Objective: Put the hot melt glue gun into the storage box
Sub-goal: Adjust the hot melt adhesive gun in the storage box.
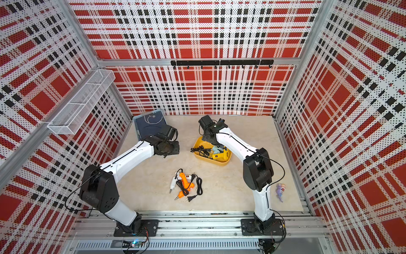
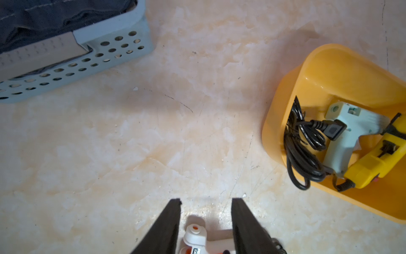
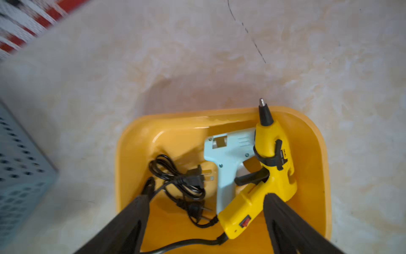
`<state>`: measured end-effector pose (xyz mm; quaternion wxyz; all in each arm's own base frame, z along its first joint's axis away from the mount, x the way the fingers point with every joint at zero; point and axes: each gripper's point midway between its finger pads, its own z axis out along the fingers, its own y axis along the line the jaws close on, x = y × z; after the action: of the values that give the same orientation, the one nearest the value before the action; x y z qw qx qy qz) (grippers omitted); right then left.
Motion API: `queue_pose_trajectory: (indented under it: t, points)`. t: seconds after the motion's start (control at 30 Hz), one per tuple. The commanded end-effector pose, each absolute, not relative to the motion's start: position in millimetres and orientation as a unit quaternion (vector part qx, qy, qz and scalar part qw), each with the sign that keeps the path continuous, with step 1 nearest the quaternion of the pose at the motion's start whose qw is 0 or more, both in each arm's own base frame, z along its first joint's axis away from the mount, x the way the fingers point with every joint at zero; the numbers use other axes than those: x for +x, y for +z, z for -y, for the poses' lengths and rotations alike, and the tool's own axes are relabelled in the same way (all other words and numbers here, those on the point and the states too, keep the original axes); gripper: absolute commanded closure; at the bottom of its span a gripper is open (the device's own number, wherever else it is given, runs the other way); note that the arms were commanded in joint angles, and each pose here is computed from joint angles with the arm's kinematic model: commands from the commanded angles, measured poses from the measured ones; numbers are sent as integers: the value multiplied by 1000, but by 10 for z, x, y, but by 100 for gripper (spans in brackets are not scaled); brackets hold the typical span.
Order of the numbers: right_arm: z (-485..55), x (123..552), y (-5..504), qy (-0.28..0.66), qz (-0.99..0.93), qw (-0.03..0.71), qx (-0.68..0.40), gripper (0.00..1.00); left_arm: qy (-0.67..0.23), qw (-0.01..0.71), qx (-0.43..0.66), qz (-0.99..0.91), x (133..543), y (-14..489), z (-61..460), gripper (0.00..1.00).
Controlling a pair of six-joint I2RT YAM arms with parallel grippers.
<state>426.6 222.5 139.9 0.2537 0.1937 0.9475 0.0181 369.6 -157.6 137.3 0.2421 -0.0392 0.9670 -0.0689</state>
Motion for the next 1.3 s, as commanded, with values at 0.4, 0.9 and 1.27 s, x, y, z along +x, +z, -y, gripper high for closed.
queue_pose_trajectory:
  t: [0.4,0.9,1.27]
  points:
    - [-1698,4187,983,-64,-966,205,141,14,-80,256,-51,-962,3754,1483,1620,55]
    - [-1585,4451,670,-39,-975,187,116,28,-76,260,-55,-961,3784,1532,1622,56]
    - [-1505,4327,773,-37,-975,171,139,69,-69,260,-55,-962,3781,1519,1600,56]
